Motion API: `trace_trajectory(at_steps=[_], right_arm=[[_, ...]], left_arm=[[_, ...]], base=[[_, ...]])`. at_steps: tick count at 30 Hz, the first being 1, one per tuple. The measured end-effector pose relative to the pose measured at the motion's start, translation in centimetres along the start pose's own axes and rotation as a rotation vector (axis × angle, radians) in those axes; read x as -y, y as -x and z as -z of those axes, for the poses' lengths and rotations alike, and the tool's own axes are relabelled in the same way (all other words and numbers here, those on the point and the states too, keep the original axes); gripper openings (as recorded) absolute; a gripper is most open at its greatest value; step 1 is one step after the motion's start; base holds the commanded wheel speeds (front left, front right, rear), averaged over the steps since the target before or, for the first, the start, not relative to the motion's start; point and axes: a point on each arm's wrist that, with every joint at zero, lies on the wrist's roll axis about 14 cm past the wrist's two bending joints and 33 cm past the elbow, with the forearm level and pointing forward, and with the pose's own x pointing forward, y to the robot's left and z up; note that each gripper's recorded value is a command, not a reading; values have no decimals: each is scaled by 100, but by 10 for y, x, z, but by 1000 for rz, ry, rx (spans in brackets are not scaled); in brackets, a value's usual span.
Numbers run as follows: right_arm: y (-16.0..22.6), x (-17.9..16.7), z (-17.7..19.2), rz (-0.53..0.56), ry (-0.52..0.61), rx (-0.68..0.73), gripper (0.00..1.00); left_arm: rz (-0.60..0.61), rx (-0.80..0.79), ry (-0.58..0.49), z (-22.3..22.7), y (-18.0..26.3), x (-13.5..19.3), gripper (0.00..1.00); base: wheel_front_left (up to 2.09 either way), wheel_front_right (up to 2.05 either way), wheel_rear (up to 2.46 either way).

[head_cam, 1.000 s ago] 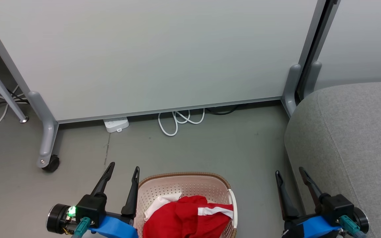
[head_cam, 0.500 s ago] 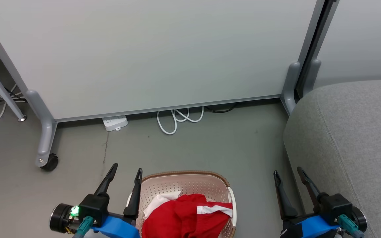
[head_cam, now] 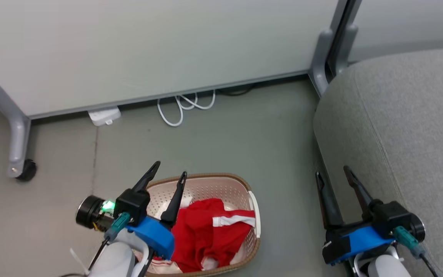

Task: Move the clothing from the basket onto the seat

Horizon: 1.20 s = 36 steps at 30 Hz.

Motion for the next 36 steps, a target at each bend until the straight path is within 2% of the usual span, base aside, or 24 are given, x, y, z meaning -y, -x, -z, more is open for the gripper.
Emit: trace_trajectory(at_steps=[7,17,26,36], right_arm=[[-17,21,11,47,3,-23,100],[-38,48,34,103,-1,-67,100],[-58,65,64,132,5,-119,100],[-74,71,108,132,8,-194,100]], left_arm=[[155,-96,-13,35,-39,28,100],[361,-292,-32,116,-63,61,100],[473,-464,-20,191,-63,75,100],[511,-651,10,268,-47,71,100]], base=[[0,0,0],[0,0,0],[0,0,0],[0,0,0]])
